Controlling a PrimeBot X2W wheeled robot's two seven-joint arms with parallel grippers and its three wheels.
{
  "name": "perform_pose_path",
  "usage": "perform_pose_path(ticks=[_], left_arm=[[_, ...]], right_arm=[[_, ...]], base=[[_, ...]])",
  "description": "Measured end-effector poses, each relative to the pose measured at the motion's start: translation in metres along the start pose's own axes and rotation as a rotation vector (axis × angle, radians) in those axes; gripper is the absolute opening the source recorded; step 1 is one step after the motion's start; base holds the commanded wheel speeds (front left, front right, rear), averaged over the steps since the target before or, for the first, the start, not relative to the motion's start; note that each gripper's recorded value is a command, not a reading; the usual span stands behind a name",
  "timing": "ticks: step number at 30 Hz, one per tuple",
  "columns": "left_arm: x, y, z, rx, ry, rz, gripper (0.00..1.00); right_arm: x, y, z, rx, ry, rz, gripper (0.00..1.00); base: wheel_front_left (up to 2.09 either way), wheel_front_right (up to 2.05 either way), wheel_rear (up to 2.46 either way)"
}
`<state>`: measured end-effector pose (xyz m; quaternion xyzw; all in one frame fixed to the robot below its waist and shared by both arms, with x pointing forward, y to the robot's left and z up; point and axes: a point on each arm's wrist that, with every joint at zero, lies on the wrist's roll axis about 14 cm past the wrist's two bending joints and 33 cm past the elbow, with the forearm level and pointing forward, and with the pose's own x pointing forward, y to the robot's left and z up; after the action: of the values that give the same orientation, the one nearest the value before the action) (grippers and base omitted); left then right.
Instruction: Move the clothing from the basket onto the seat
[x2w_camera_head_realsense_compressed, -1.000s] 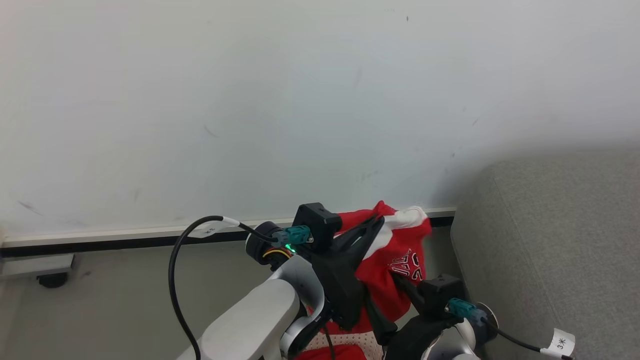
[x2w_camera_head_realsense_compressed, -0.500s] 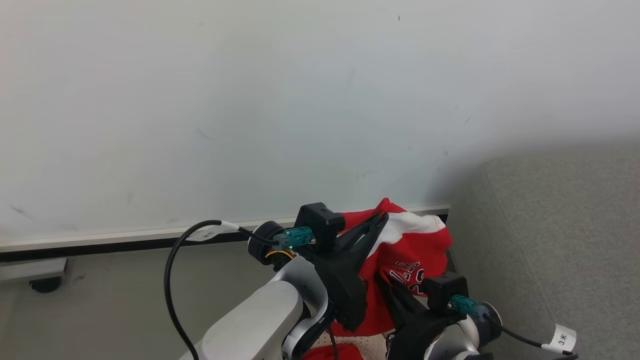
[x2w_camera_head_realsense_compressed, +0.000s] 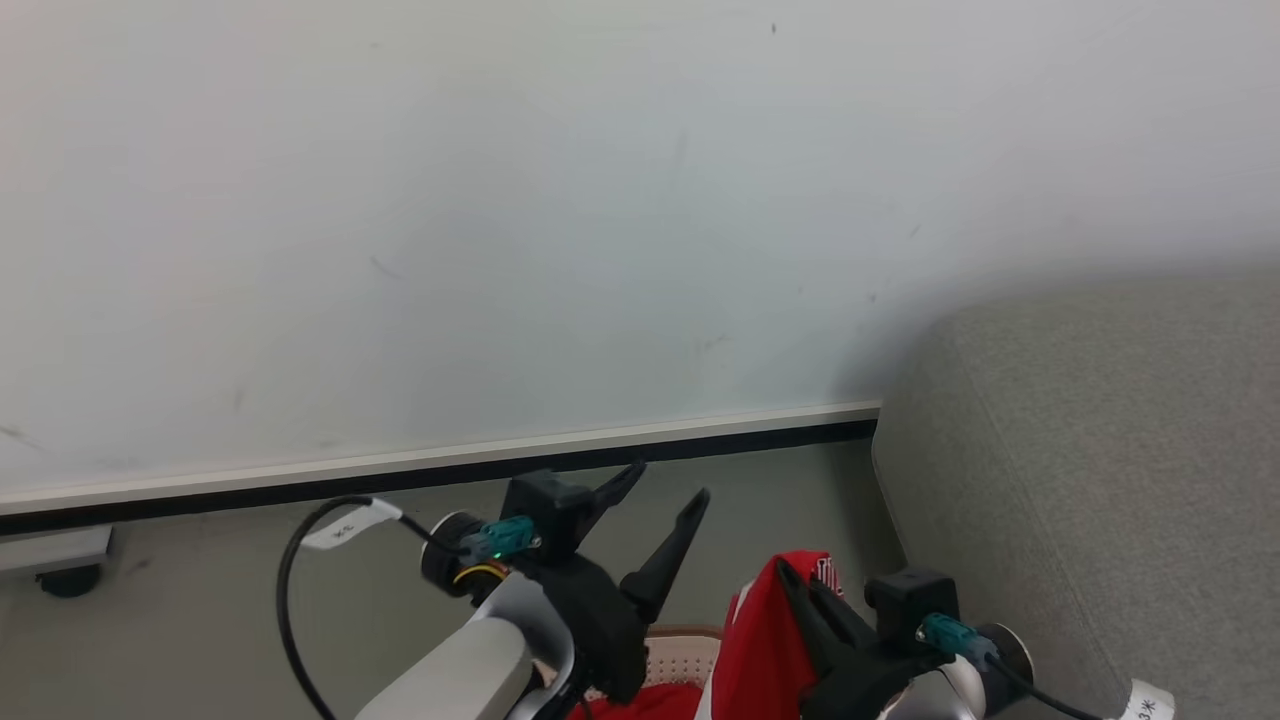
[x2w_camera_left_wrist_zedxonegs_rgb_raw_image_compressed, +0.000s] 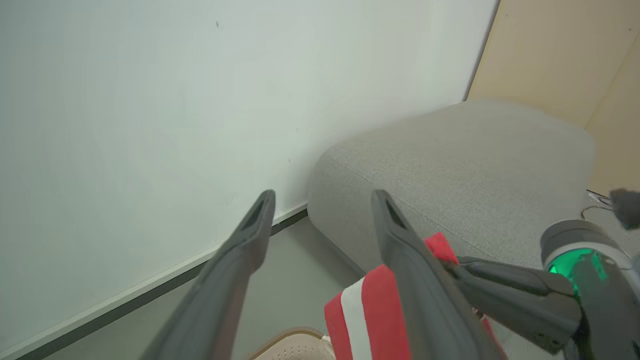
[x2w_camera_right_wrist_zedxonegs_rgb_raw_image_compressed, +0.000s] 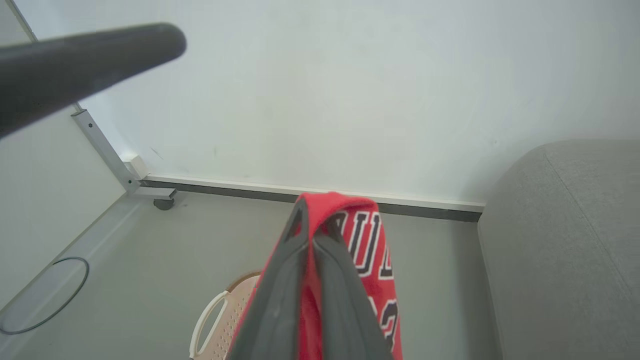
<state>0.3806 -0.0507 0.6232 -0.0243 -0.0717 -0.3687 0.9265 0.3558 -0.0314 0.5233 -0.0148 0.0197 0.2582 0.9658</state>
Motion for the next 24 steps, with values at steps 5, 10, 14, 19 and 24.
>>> perform_pose_path(ticks=[5,10,14,19,24], left_arm=[[-0.008,0.013,-0.018,-0.048,0.008,0.034,1.0],[-0.013,0.021,-0.035,-0.069,0.017,0.079,1.0],[-0.01,0.014,-0.047,-0.095,0.026,0.079,1.0],[0.001,-0.007,-0.058,-0.134,0.037,0.026,1.0],[0.015,-0.033,-0.068,-0.158,0.056,-0.048,1.0]], right_arm=[[-0.012,-0.011,-0.004,-0.016,0.013,-0.051,0.0],[-0.027,-0.028,-0.002,-0.02,0.013,-0.12,0.0],[-0.037,-0.038,0.002,-0.022,0.008,-0.165,0.0],[-0.054,-0.055,0.002,-0.013,0.009,-0.237,0.0],[-0.077,-0.077,-0.002,-0.006,0.021,-0.332,0.0]], base=[[0.0,0.0,0.0],[0.0,0.0,0.0],[0.0,0.0,0.0],[0.0,0.0,0.0],[0.0,0.0,0.0]])
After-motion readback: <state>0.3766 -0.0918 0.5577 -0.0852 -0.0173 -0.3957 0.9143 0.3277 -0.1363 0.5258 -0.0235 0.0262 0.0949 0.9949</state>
